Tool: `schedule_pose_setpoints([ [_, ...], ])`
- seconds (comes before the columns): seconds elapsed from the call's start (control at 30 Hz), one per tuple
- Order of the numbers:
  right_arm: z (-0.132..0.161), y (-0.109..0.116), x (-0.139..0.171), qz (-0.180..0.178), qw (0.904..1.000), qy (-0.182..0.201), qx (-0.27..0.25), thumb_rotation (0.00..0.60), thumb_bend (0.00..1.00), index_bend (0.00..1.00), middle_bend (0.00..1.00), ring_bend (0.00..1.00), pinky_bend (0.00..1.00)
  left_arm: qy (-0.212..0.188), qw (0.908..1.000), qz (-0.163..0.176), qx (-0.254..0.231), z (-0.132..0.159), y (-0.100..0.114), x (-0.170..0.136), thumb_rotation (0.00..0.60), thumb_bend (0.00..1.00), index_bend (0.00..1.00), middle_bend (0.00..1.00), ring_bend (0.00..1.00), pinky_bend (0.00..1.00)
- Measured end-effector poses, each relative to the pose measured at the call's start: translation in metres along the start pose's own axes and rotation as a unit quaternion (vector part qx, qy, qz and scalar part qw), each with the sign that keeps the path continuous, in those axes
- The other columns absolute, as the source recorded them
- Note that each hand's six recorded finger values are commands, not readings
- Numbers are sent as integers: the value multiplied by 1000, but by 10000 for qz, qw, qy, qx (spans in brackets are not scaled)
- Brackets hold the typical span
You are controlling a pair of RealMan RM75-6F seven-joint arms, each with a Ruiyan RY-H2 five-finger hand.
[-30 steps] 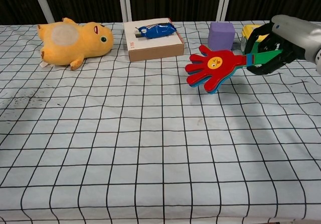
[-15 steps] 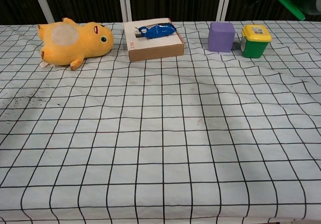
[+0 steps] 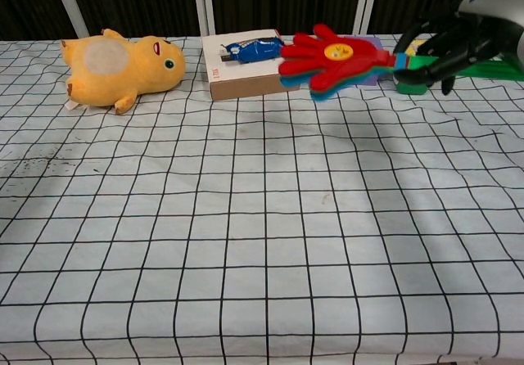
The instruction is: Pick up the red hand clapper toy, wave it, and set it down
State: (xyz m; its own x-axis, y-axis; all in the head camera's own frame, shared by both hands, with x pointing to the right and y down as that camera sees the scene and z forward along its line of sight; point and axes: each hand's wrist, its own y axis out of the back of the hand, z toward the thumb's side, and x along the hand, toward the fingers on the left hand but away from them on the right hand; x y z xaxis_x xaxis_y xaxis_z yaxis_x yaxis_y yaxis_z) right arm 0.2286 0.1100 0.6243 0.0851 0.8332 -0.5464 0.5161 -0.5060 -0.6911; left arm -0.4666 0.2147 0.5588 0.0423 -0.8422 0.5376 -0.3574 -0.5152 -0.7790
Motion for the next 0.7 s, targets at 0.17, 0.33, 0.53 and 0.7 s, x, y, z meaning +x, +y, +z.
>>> schedule_pose_setpoints([
  [0.17, -18, -2, -3, -100, 9938, -233, 1079, 600, 701, 886, 687, 560, 592, 14, 10000, -26, -5, 0, 0, 0, 600, 0, 0, 0, 0, 0],
  [0.33, -5, 2, -2, -232, 9982, -78, 556, 600, 702, 887, 688, 561, 592, 21, 10000, -28, 4, 0, 0, 0, 600, 0, 0, 0, 0, 0],
  [0.53, 36, 14, 10, -388, 9914, 531, -1128, 600, 701, 887, 688, 561, 592, 21, 10000, -33, 3, 0, -1, 0, 600, 0, 0, 0, 0, 0],
  [0.7, 68, 29, 25, -380, 9468, 1046, -3021, 600, 701, 887, 689, 561, 592, 15, 10000, -36, -6, 0, -1, 0, 600, 0, 0, 0, 0, 0],
])
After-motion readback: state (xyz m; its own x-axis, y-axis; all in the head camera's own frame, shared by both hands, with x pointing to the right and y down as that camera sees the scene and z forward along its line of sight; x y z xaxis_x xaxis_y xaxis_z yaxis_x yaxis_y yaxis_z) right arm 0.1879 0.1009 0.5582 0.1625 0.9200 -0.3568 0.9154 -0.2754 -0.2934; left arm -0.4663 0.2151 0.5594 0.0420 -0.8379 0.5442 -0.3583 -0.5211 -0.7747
